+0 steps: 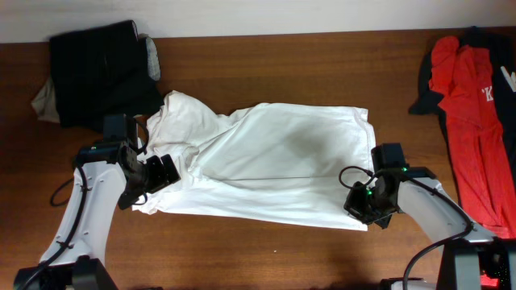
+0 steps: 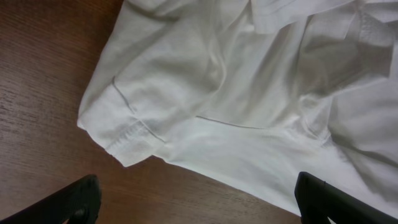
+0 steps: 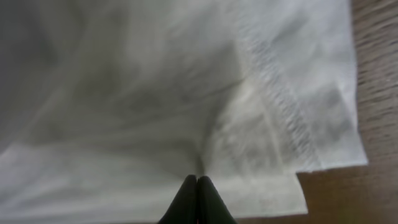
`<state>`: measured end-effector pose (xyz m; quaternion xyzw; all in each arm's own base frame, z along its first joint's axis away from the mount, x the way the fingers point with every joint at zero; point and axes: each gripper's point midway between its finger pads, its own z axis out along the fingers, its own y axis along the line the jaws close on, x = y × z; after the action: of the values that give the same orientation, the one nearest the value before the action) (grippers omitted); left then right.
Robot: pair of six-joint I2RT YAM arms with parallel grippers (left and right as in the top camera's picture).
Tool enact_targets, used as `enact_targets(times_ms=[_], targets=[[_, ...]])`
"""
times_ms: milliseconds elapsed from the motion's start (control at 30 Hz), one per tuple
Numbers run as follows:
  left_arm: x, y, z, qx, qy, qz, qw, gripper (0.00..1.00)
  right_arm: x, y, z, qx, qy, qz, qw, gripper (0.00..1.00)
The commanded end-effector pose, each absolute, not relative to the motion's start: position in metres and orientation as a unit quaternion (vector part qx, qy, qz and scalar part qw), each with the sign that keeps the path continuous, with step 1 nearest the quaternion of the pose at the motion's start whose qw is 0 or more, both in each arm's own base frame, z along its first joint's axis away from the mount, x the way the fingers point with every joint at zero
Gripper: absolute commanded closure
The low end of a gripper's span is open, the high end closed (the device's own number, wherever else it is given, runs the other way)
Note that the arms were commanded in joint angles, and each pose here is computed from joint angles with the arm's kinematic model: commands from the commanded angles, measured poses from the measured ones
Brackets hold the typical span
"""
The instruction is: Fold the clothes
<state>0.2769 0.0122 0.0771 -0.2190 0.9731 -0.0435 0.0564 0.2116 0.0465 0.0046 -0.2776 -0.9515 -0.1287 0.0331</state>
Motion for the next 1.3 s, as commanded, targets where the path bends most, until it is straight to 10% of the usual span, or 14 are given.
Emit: enact_targets(times_ms=[0, 967, 1267], targets=[[0.275, 0.012, 0.074, -0.215, 0.974, -0.046, 0.05, 0.01, 0.203, 0.035, -0.003, -0.309, -0.946, -0.089, 0.033, 0.96], [0.272, 0.011, 0.074, -0.216, 0.974, -0.048, 0.044, 0.01, 0.159, -0.025, -0.022, -0.459, -0.881, 0.019, 0.113, 0.96], [0.33, -0.068, 0.106, -0.133, 0.947, -0.258, 0.136, 0.01, 0.155, -0.058, 0.011, -0.523, -0.85, -0.003, 0.068, 0.96]])
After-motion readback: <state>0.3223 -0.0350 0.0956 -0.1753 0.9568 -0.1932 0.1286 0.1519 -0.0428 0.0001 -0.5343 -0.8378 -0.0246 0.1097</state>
